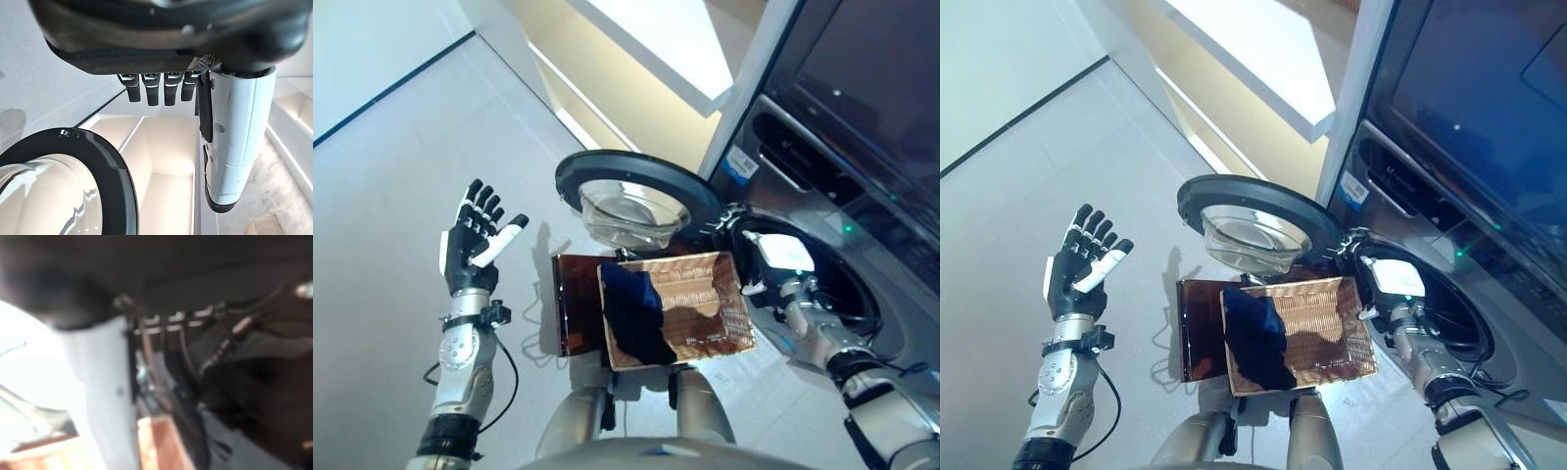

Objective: Pick up the clothes and place them into the washing machine

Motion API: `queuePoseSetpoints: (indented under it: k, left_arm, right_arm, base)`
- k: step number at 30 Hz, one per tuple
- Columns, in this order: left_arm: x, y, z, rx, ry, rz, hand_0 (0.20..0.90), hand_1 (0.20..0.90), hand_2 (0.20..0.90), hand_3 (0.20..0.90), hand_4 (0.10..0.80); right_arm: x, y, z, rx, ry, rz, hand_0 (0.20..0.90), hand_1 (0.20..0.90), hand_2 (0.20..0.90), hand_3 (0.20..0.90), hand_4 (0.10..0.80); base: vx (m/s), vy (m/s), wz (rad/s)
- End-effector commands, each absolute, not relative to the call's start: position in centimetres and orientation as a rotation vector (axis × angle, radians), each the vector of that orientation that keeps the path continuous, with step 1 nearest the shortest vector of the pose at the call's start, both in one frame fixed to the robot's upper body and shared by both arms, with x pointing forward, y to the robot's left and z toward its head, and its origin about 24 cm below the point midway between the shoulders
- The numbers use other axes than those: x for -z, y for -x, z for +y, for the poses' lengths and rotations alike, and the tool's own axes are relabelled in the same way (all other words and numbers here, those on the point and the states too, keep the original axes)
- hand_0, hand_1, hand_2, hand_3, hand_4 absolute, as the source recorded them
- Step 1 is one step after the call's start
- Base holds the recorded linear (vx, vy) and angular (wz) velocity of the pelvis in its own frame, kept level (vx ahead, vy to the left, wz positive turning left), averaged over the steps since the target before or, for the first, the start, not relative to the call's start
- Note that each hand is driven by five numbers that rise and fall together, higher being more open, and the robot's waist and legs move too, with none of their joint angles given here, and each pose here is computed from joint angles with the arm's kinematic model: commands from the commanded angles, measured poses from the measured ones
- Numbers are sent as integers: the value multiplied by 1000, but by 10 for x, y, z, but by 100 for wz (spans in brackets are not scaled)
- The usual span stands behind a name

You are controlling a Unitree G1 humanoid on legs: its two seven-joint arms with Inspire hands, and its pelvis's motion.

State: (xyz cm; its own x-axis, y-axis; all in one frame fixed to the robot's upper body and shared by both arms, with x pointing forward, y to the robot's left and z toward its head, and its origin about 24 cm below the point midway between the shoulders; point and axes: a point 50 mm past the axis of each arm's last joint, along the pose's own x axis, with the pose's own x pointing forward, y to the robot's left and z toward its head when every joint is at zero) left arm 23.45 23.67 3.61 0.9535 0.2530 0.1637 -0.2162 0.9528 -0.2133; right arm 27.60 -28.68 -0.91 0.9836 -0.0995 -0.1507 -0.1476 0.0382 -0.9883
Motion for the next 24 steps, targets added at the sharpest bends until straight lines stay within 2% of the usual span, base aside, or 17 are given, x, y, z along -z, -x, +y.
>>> queuePoseSetpoints:
  k: [1,5,13,24]
  left_arm:
    - [-56,-237,244,-262,115,-327,900,900,900,900,800]
    - [-43,-234,245,-285,84,-263,900,900,900,900,800]
    - [-18,-225,249,-350,28,-139,900,900,900,900,800]
    - [-2,-210,259,-427,50,-76,900,900,900,900,800]
  right_arm:
    - [8,-272,-271,-21,1494,70,900,900,900,900,800]
    - [25,-255,-261,-87,1446,105,900,900,900,900,800]
    - [64,-215,-257,-32,1186,315,900,900,900,900,800]
    - [71,-199,-256,-24,1105,353,900,900,900,900,800]
  base:
    - [73,-35,1]
    - [75,-29,9]
    - [92,-7,5]
    - [49,-12,-2]
